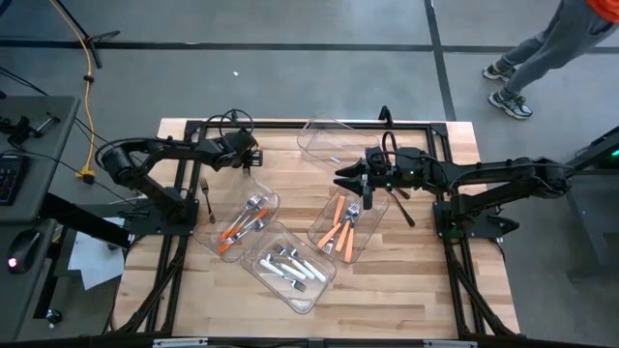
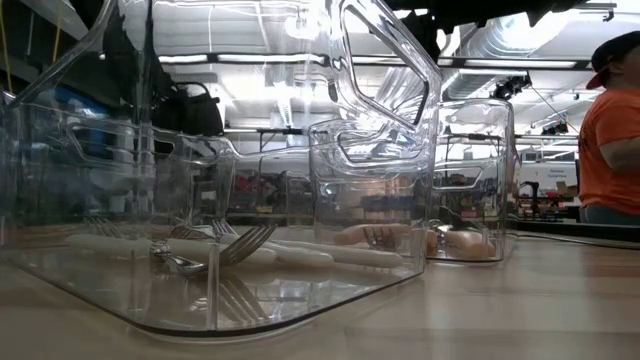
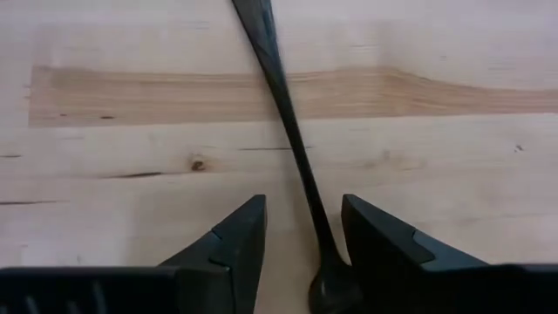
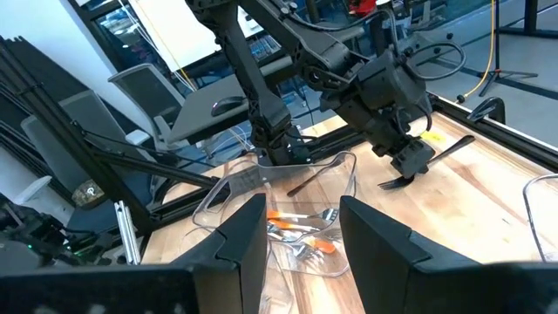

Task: Sort silverware by color (type)
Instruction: Put the black fork into the top transparent bin

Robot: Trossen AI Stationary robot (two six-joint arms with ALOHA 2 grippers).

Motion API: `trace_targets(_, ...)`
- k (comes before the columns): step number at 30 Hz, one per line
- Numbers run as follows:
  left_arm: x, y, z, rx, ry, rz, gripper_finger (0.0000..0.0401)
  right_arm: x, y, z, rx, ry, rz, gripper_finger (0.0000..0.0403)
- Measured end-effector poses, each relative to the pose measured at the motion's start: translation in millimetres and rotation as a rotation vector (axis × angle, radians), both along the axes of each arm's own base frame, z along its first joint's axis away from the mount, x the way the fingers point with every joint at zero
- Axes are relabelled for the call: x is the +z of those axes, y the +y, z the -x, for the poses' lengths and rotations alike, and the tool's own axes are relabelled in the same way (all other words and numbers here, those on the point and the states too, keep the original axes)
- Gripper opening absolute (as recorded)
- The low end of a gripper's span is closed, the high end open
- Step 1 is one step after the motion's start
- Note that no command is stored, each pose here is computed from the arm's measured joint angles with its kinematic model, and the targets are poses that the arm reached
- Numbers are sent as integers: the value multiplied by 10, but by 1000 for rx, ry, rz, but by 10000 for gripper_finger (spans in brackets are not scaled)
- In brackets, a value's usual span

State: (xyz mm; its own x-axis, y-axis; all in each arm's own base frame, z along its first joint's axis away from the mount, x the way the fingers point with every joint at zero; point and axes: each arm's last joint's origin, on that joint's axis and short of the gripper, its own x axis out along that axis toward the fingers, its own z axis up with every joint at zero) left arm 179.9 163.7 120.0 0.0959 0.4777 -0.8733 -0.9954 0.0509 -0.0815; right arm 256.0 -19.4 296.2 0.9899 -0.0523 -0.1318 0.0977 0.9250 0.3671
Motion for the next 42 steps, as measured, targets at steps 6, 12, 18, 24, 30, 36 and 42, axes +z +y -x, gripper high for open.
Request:
trace_targets(6,-26,2,-9,3,16,-12,104,0,0,0,0,0,3,129)
trace_targets(12,-24,12,-19,-40,24,-22,15,0,0,0,0,0,3,129)
trace_targets(18,0,4,-13,-87,39,-28,6,0,0,0,0,0,3,129)
trace_targets(24,48,-13,-3,-129,36,-31,3,0,0,0,0,0,2,129)
trace_targets(30,251,-57,-8,-191,-16,-94,2,-3,0,0,-1,3,-8,129)
trace_targets(36,718,-173,-11,-310,-167,-292,1,-3,0,0,-1,3,-8,129)
trace_targets(42,1280,-448,10,-430,-458,-516,1,1,-5,1,-19,-1,-5,129)
